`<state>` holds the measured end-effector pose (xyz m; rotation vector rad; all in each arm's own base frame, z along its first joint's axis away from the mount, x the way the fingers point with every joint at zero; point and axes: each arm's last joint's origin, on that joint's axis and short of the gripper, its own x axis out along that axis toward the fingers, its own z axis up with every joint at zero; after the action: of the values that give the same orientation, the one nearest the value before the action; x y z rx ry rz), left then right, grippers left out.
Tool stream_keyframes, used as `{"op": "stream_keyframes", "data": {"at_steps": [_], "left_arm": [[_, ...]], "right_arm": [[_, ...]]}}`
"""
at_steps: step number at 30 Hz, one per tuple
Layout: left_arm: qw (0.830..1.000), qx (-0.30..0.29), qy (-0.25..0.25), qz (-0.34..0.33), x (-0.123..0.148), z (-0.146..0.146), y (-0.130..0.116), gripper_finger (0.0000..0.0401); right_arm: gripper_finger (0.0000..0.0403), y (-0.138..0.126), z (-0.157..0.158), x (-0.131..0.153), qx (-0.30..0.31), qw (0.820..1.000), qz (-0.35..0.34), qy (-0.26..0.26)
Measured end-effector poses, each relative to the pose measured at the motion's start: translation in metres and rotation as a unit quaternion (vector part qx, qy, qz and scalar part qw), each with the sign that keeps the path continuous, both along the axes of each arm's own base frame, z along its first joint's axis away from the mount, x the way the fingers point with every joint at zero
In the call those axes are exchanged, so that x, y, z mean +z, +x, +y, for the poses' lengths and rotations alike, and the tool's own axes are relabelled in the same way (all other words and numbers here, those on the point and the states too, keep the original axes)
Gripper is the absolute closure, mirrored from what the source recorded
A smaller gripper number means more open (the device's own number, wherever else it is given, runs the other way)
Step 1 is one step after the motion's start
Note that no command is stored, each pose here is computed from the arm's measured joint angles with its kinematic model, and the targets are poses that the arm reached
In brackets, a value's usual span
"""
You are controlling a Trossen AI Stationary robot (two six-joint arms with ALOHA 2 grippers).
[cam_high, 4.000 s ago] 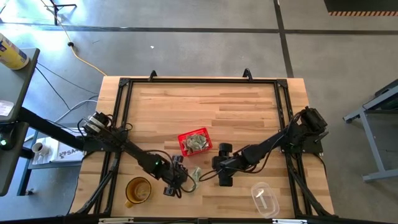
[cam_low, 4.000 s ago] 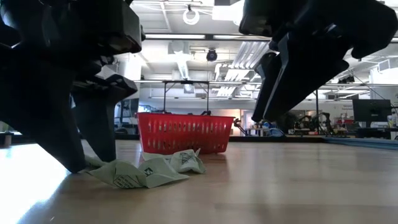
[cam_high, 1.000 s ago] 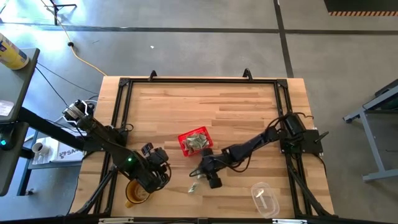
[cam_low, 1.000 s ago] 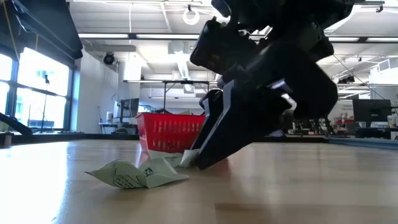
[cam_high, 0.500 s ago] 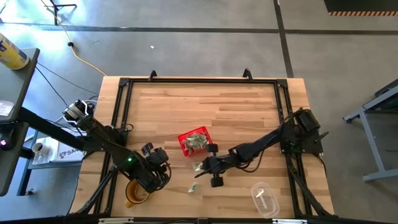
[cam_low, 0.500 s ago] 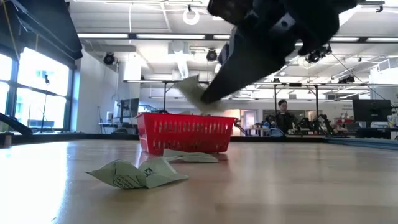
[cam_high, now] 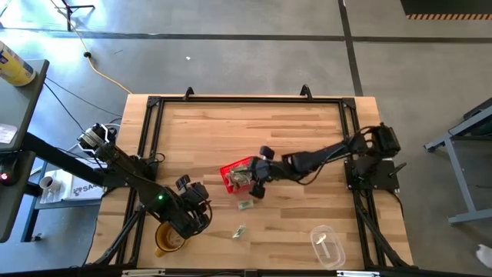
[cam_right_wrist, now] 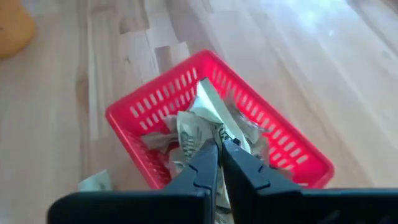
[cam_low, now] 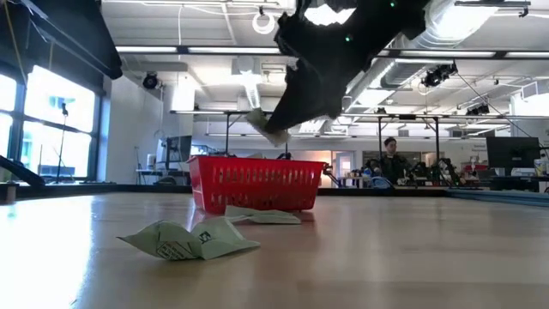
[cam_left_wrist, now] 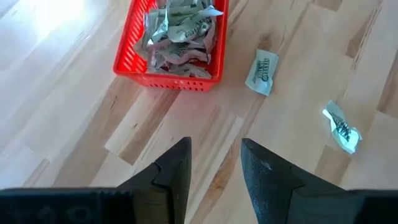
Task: Pick and place Stevia / Truvia into bins
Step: Put the stevia packet into the orange basket
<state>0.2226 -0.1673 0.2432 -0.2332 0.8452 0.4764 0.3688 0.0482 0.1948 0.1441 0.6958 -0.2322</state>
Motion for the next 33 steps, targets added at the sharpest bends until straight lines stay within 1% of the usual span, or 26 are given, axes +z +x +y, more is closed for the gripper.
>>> {"op": "stream_keyframes", "data": {"at_steps": [2,4,6,9,10,11,13,15,17,19,21,23,26,29,33], "left_arm": [[1.0,0.0,-0.005,0.003,0.0,0.0,0.0,0.0229],[1.0,0.0,-0.008,0.003,0.0,-0.001,0.0,0.0229],[1.0,0.0,-0.01,0.003,0.0,-0.001,0.0,0.0229],[1.0,0.0,-0.01,0.003,0.0,-0.001,0.0,0.0229],[1.0,0.0,-0.01,0.003,0.0,-0.001,0.0,0.0229],[1.0,0.0,-0.01,0.004,0.0,-0.001,0.0,0.0229],[1.0,-0.001,-0.013,0.006,0.0,-0.001,0.0,0.0229],[1.0,-0.002,-0.014,0.007,0.0,-0.001,0.0,0.0229],[1.0,-0.002,-0.014,0.007,-0.001,-0.001,0.0,0.0229],[1.0,-0.002,-0.014,0.007,0.0,-0.001,0.0,0.0229],[1.0,-0.002,-0.013,0.008,-0.001,-0.001,0.0,0.0229],[1.0,-0.003,-0.013,0.008,-0.001,-0.001,0.0,0.0229],[1.0,-0.002,-0.013,0.008,-0.001,-0.001,0.0,0.0229],[1.0,-0.002,-0.015,0.008,-0.001,-0.001,0.0,0.0229],[1.0,-0.003,-0.017,0.009,-0.001,-0.001,0.0,0.0229]], "right_arm": [[0.0372,0.001,-0.009,-0.002,0.005,1.0,0.008,0.019],[0.0344,0.001,-0.015,-0.002,0.002,0.999,0.01,0.054],[0.0306,0.001,-0.018,-0.002,0.002,0.997,0.011,0.08],[0.0247,0.001,-0.012,-0.002,0.031,0.993,0.017,0.114],[0.023,0.0,-0.007,-0.001,0.049,0.991,0.018,0.12],[0.0217,-0.001,0.0,0.0,0.075,0.991,0.018,0.114],[0.0199,-0.004,0.019,0.001,0.127,0.988,0.02,0.083],[0.0192,-0.01,0.039,-0.003,0.174,0.983,0.038,0.048],[0.0191,-0.014,0.056,-0.011,0.219,0.974,0.059,0.017],[0.019,-0.017,0.069,-0.021,0.248,0.966,0.077,0.0],[0.019,-0.015,0.079,-0.033,0.262,0.962,0.078,-0.005],[0.019,-0.011,0.085,-0.044,0.268,0.961,0.073,-0.005],[0.0189,-0.002,0.086,-0.058,0.256,0.965,0.056,0.001],[0.0189,0.003,0.083,-0.063,0.227,0.973,0.045,-0.01],[0.0189,0.004,0.078,-0.064,0.204,0.977,0.045,-0.028]]}}
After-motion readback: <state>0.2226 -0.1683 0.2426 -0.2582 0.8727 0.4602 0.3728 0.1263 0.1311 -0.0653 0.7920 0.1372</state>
